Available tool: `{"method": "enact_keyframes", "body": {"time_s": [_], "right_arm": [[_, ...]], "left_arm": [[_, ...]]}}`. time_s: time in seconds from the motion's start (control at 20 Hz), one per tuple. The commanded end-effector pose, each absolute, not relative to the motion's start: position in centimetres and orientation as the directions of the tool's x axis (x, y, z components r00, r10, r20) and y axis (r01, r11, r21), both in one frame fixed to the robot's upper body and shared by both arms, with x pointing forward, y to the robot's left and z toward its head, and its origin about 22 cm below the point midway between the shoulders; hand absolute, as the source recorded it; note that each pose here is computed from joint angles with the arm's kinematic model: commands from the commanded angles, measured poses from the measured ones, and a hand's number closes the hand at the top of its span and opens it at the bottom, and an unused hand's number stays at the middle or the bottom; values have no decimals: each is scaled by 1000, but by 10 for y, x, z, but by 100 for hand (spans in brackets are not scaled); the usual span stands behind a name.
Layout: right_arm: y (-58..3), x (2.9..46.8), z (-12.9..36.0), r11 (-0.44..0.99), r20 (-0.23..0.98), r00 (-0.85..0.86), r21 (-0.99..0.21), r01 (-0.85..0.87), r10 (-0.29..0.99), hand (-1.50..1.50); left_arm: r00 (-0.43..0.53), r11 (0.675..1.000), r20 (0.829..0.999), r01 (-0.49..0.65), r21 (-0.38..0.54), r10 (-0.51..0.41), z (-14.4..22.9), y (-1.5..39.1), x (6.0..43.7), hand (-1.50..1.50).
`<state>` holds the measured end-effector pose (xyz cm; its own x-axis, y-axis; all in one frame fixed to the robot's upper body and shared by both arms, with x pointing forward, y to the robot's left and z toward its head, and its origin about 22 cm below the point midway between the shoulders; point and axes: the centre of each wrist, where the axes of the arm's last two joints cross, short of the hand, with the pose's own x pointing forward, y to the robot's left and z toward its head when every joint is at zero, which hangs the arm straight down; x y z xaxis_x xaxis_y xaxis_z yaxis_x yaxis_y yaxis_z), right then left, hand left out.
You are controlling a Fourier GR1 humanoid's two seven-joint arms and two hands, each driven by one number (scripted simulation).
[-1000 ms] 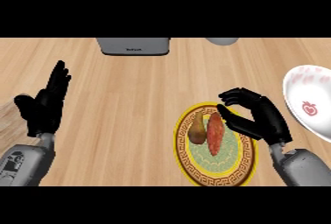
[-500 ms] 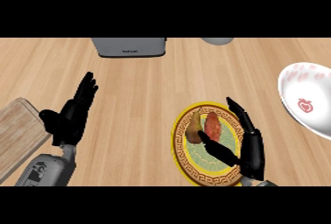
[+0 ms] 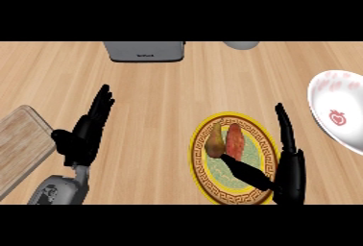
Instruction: Pick the sweet potato from the plate and place it in the bowl
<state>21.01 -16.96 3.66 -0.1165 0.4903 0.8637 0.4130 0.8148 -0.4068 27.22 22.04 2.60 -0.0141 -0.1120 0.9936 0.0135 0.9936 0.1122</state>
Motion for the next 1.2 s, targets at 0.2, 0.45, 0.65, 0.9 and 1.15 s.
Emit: {"method": "enact_keyframes", "body": {"time_s": [0.2,0.45,0.65,0.9,1.15], "right_arm": [[-162,215,90,795,851,147,-524,304,505,-150],[-155,237,98,787,794,300,-591,179,528,-150],[-157,233,91,792,762,381,-601,113,523,-150],[-153,217,82,800,758,379,-595,71,530,-150],[-195,225,74,826,797,335,-557,84,503,-150]], "left_arm": [[-35,994,994,18,106,-106,31,211,275,0],[-26,995,995,27,98,-97,31,219,274,0],[-38,993,993,20,115,-114,32,221,275,0],[-24,995,995,17,101,-101,21,222,273,0],[-30,994,994,32,109,-108,23,216,273,0]]}}
